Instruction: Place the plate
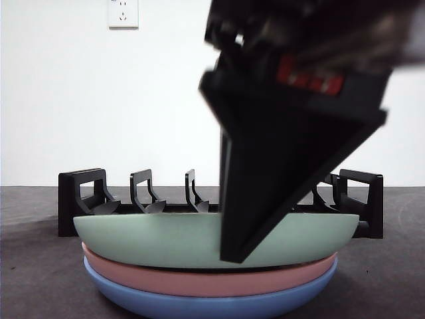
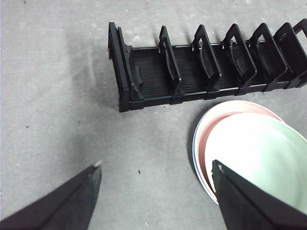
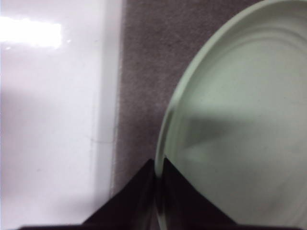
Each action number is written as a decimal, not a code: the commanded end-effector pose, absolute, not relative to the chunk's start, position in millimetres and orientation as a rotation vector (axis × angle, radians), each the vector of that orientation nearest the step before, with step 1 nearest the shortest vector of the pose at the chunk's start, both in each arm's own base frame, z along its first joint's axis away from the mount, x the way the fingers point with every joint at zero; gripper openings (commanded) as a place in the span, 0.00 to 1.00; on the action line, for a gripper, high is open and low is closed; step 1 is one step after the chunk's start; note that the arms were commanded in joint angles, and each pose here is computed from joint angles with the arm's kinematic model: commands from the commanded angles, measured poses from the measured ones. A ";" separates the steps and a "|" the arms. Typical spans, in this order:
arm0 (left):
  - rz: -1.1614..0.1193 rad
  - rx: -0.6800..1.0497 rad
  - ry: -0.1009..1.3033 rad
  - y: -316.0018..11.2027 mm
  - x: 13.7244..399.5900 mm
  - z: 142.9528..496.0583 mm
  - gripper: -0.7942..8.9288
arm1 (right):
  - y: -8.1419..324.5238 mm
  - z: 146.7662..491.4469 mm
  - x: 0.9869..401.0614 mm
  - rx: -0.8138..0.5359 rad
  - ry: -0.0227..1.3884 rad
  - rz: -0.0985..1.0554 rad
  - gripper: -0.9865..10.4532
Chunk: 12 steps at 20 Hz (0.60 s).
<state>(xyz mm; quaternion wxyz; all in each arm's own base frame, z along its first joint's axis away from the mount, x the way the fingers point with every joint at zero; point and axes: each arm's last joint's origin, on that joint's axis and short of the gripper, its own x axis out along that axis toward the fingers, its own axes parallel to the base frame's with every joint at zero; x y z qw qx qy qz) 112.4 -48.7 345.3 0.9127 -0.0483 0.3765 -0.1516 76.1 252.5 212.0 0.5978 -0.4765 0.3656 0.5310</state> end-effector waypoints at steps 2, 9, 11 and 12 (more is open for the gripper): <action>-0.315 -0.102 0.754 -49.2 113.2 350.9 0.46 | 259.3 209.1 74.3 -1.116 0.853 1.248 0.28; -0.316 -0.098 0.757 -49.9 114.7 350.5 0.46 | 253.1 266.8 78.8 -0.794 0.777 1.110 0.38; -0.315 -0.097 0.763 -51.0 117.4 349.7 0.46 | 235.1 286.4 90.8 -0.695 0.720 1.001 0.38; -0.314 -0.097 0.765 -51.8 119.3 349.3 0.46 | 224.1 293.6 99.4 -0.656 0.704 0.931 0.38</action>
